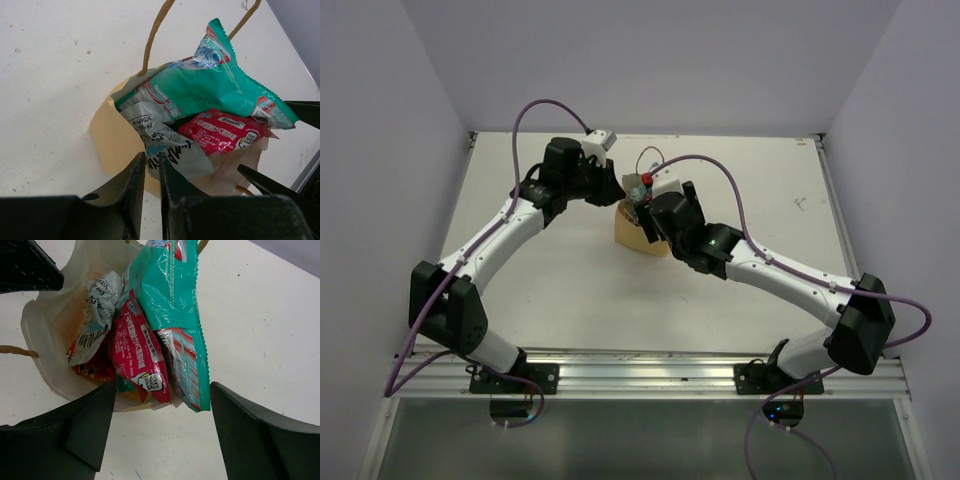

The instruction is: Place the snacks into the paper bag

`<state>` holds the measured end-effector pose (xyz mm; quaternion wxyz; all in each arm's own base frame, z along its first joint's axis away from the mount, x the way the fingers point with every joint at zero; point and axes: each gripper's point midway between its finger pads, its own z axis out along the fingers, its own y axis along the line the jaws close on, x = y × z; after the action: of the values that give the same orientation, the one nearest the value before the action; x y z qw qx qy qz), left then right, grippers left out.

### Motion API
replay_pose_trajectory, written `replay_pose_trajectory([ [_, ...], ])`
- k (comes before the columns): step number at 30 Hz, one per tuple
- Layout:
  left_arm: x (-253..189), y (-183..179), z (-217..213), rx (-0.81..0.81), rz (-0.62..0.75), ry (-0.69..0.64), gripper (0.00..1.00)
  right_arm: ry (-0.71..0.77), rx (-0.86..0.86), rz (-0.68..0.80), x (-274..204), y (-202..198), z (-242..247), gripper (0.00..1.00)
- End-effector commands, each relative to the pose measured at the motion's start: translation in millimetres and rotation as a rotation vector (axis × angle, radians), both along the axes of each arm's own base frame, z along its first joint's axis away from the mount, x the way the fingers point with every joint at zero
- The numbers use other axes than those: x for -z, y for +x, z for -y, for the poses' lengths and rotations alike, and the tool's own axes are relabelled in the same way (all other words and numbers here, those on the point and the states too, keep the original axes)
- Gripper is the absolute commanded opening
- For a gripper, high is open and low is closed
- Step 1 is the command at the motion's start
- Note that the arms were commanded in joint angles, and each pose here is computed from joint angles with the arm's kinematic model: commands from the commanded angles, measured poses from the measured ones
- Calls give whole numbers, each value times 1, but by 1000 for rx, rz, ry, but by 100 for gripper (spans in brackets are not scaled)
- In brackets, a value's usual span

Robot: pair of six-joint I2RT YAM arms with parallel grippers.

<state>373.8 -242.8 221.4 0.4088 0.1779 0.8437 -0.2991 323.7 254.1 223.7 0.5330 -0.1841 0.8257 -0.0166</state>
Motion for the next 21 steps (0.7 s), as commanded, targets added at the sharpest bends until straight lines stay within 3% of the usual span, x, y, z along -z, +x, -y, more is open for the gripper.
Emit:
replay_pose_trajectory([
  [1,1,0,10,24,1,-35,19,59,67,31,-1,9,4,78],
  [9,3,-2,13,43,-2,-40,0,39,96,-12,23,13,12,54],
  [11,3,-2,14,46,-2,-40,0,31,106,-19,27,14,16,38],
  [12,3,-3,15,49,-3,-41,0,32,109,-21,28,13,17,19],
  [16,0,-4,16,52,4,-44,0,23,110,-30,32,13,19,6],
  [21,-5,-5,14,39,14,-39,0,19,96,-43,36,13,16,2],
])
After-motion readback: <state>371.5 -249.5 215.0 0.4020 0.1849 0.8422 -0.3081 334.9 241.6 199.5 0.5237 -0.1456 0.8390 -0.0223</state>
